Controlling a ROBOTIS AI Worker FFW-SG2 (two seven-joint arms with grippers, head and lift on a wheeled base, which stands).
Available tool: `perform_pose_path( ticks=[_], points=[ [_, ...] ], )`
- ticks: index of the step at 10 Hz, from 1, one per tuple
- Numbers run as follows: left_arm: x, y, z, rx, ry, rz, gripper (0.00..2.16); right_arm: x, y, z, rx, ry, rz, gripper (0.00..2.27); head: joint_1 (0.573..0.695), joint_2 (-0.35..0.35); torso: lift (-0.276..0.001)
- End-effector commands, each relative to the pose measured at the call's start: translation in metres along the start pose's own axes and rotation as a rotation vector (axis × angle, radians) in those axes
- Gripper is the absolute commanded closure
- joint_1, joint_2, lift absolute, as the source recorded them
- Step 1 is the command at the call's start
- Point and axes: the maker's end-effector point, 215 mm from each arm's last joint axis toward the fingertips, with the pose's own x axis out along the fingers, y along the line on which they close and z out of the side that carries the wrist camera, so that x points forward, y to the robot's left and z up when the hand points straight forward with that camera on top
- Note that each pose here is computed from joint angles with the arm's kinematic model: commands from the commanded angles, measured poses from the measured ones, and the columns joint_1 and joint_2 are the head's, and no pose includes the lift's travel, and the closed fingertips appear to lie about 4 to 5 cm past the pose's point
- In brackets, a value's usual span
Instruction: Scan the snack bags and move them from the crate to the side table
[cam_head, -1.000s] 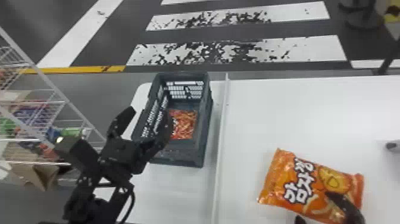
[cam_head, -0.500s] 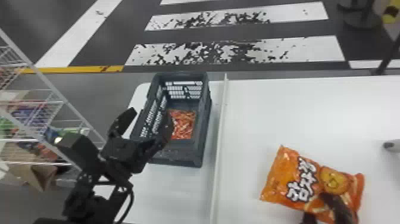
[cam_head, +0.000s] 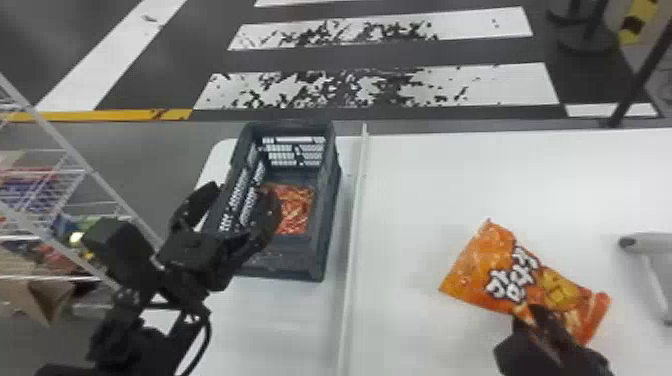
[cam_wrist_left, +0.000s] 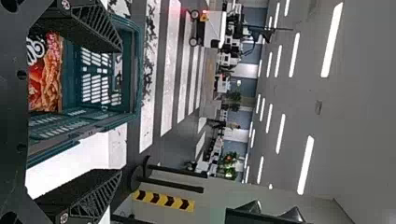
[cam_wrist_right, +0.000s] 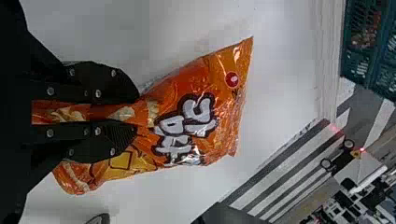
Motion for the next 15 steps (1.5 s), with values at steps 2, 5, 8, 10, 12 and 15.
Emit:
perform_pose_path(
  ticks=[2, 5, 8, 10, 12, 15],
  points=[
    [0.001, -0.006, -0.002, -0.003, 0.006, -0.008, 0.08, -0.015, -0.037, 0.042, 0.281, -0.065, 0.132, 2.24, 0.695, 0.135, -0.087],
    [0.003, -0.008, -0.003, 0.014, 0.010, 0.006, 0.08, -0.030, -0.043, 0.084, 0.576, -0.130, 0.290, 2.24, 0.695, 0.147, -0.087],
    [0.004, -0.011, -0.009, 0.012, 0.038, 0.004, 0.08, -0.055, -0.053, 0.114, 0.995, -0.209, 0.556, 2.24, 0.695, 0.180, -0.087],
    [0.007, -0.017, -0.008, 0.020, 0.040, -0.008, 0.08, -0.060, -0.043, 0.100, 1.128, -0.140, 0.674, 2.24, 0.695, 0.177, -0.087],
    [0.006, -0.018, -0.008, 0.026, 0.056, -0.007, 0.08, -0.052, -0.039, 0.071, 1.234, -0.074, 0.705, 2.24, 0.695, 0.167, -0.087],
    [0.007, -0.023, -0.009, 0.026, 0.061, -0.020, 0.08, -0.031, -0.046, 0.033, 1.274, -0.005, 0.635, 2.24, 0.695, 0.117, -0.087]
  ],
)
